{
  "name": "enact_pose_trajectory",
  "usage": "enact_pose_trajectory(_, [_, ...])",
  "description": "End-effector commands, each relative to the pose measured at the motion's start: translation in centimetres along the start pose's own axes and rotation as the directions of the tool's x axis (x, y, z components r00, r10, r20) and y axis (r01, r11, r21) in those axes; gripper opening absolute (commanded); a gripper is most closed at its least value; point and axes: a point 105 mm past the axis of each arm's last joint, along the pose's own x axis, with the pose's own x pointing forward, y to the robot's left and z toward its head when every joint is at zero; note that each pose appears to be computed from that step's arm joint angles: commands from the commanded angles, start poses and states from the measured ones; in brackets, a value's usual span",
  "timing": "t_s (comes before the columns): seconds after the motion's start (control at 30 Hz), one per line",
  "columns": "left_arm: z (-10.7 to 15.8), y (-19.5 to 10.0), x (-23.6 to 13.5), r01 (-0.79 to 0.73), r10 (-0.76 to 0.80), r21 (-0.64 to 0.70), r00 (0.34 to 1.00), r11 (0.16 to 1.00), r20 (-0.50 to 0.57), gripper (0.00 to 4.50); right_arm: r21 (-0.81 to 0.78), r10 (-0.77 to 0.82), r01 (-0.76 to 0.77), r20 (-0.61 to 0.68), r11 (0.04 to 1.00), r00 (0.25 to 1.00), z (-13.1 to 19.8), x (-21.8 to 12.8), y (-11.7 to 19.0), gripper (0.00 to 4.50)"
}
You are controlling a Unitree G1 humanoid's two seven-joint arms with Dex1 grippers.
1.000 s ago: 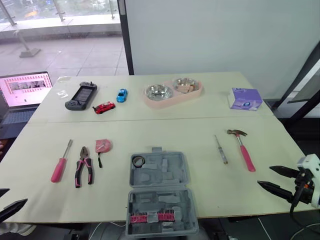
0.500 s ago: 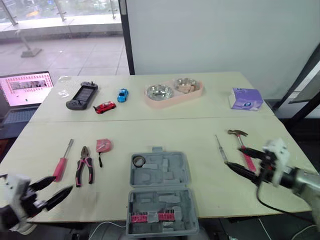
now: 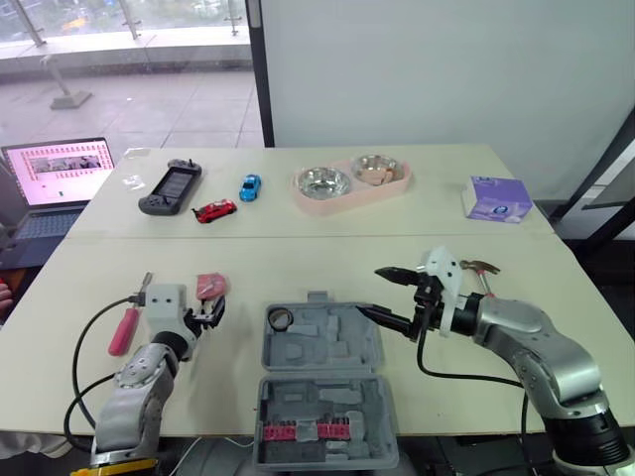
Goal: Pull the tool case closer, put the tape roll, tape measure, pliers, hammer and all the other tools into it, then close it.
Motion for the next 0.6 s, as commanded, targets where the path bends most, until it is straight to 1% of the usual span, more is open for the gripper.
enact_pose_trajectory(0.03, [0.5, 0.1, 0.5, 0.001, -0.001, 0.018, 1.0, 1.0, 0.014, 4.5, -0.044, 0.063, -0.061, 0.039, 0.997, 0.997, 1.4, 0.8, 0.8, 4.44])
enact_pose_trajectory(0.1, [0.1, 0.1, 1.1, 0.009, -0.009, 0.018, 1.0, 1.0, -0.017, 4.5, -0.048, 0.087, -0.086, 0.026, 0.995, 0.996, 1.3, 1.2, 1.1, 4.44])
enact_pose_trajectory(0.2, [0.2, 0.0, 1.8, 0.013, -0.013, -0.002, 1.0, 1.0, -0.019, 4.5, -0.069, 0.129, -0.128, 0.013, 0.989, 0.992, 1.5, 1.6, 1.3, 4.44])
enact_pose_trajectory(0.3, [-0.7, 0.3, 2.4, 0.002, -0.003, -0.019, 0.998, 1.0, -0.06, 4.5, -0.085, 0.155, -0.154, 0.006, 0.984, 0.988, 1.8, 1.8, 1.3, 4.44])
enact_pose_trajectory(0.43, [-2.0, 0.0, 2.6, 0.006, -0.008, -0.011, 0.992, 1.0, -0.13, 4.5, -0.102, 0.16, -0.158, 0.009, 0.982, 0.987, 2.5, 1.8, 0.9, 4.44])
enact_pose_trajectory(0.6, [-2.9, -0.8, 2.6, -0.009, -0.001, -0.053, 0.983, 0.999, -0.184, 4.5, -0.116, 0.161, -0.158, 0.013, 0.981, 0.987, 3.1, 1.7, 0.5, 4.44])
